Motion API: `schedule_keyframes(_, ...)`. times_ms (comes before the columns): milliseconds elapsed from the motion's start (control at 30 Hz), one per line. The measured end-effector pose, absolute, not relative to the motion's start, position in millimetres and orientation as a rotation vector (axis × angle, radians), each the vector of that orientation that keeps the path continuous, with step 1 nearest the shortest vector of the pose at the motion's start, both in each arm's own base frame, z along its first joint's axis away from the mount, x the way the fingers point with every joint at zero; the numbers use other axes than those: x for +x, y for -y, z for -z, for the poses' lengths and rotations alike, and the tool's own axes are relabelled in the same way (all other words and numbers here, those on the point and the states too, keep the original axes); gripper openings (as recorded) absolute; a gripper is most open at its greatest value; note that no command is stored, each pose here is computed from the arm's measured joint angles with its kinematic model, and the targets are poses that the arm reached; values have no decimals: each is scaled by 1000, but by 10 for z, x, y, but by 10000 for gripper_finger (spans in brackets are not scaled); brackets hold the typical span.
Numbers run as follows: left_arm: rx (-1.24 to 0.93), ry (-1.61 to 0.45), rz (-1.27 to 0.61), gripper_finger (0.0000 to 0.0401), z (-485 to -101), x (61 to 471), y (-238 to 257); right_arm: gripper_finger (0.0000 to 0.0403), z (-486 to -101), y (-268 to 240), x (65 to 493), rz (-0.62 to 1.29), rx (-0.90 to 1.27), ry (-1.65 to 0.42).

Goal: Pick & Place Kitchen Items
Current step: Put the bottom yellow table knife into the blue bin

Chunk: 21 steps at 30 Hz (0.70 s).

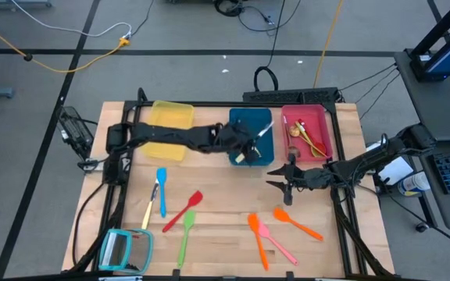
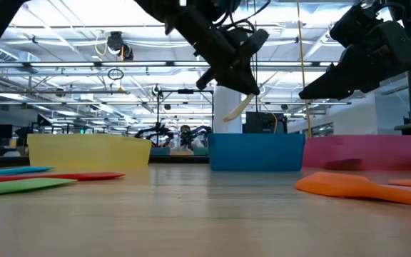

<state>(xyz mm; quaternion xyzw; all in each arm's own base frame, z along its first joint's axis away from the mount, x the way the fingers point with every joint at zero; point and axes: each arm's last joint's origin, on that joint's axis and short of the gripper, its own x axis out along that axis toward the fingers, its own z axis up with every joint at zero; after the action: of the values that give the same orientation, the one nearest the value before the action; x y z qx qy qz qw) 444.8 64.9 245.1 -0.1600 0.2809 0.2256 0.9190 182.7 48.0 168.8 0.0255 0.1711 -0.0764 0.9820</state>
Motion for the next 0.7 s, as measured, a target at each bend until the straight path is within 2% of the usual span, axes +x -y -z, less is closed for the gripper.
schedule_keyframes(267, -381, -616, -570, 36, -2271, 4402, -1061, 137, -1668, -477, 1819, 165, 93, -362)
schedule_keyframes(567, -443, -748, -624, 48, -1736, 4479, -1107, 135, -1649, -474, 1809, 164, 92, -369)
schedule_keyframes(700, -444, -755, -643, 51, -1644, 4495, -1134, 134, -1578, -461, 1769, 165, 96, -366)
